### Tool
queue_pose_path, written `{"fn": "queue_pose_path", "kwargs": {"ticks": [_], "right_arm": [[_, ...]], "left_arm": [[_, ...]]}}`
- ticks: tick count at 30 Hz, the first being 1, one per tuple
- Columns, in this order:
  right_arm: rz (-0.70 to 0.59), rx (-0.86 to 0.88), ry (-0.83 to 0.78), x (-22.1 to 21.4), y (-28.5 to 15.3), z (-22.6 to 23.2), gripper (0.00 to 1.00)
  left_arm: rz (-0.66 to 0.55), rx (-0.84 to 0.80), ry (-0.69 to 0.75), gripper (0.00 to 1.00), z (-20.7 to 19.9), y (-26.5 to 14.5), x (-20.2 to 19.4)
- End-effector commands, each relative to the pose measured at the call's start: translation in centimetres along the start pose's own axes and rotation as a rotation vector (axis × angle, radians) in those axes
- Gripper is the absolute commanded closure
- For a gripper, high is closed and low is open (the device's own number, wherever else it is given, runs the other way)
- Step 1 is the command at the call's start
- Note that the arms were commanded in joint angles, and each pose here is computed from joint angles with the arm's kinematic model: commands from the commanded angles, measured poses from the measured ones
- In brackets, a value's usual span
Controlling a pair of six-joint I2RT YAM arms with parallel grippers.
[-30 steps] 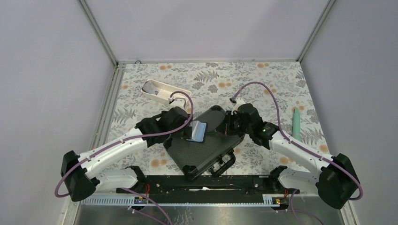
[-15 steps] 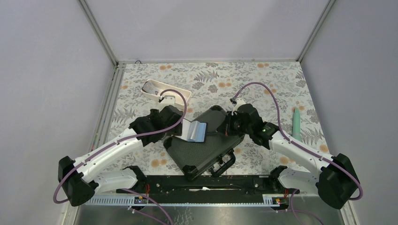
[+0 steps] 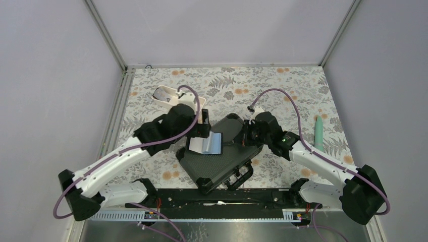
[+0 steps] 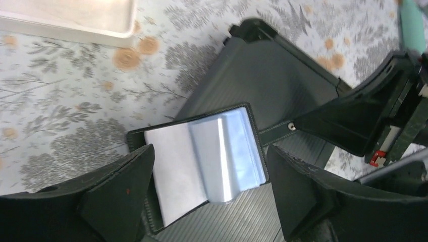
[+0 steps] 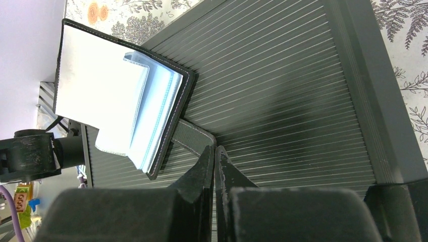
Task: Put the credit cards into the card holder
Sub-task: Open the card holder at the center of the board.
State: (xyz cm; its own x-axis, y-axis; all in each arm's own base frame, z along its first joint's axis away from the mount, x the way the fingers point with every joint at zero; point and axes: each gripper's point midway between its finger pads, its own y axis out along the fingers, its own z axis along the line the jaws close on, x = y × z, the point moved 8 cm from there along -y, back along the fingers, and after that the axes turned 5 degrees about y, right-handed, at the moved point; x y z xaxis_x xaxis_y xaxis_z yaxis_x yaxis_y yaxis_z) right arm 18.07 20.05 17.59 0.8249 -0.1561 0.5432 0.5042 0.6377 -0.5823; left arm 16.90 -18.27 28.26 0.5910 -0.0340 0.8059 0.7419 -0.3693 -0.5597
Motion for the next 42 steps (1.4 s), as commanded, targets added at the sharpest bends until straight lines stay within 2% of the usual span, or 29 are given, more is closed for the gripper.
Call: {"fn": "queue_pose_path", "kwargs": {"ticks": [1,6,19,31,42], "right_arm": [[-0.012,-0.007,-0.020,0.5,0.1,0.1,1.00],[-0.012,-0.006,-0.016,0.5,0.2,0.1,1.00],[-0.008,-0.018,-0.020,0.4,0.5,-0.2,1.00],[-0.005,-0.050,-0.022,0.2,0.7,-0.7,1.00],[0.000,-0.072,-0.026,-0.1,0.8,-1.1,1.00]], "left_arm": [[0.049,-0.135,0.027,0.15,-2.8,1.7,0.2],[0.146,-0.057,0.046,0.16,-2.5,3.6,-1.8],[0.281,0.108,0.155,0.16,-1.2,5.5,-5.2],[0.293,0.281,0.246,0.15,0.6,5.0,-5.6],[0.266,0.378,0.253,0.12,2.5,3.3,-5.6]]}}
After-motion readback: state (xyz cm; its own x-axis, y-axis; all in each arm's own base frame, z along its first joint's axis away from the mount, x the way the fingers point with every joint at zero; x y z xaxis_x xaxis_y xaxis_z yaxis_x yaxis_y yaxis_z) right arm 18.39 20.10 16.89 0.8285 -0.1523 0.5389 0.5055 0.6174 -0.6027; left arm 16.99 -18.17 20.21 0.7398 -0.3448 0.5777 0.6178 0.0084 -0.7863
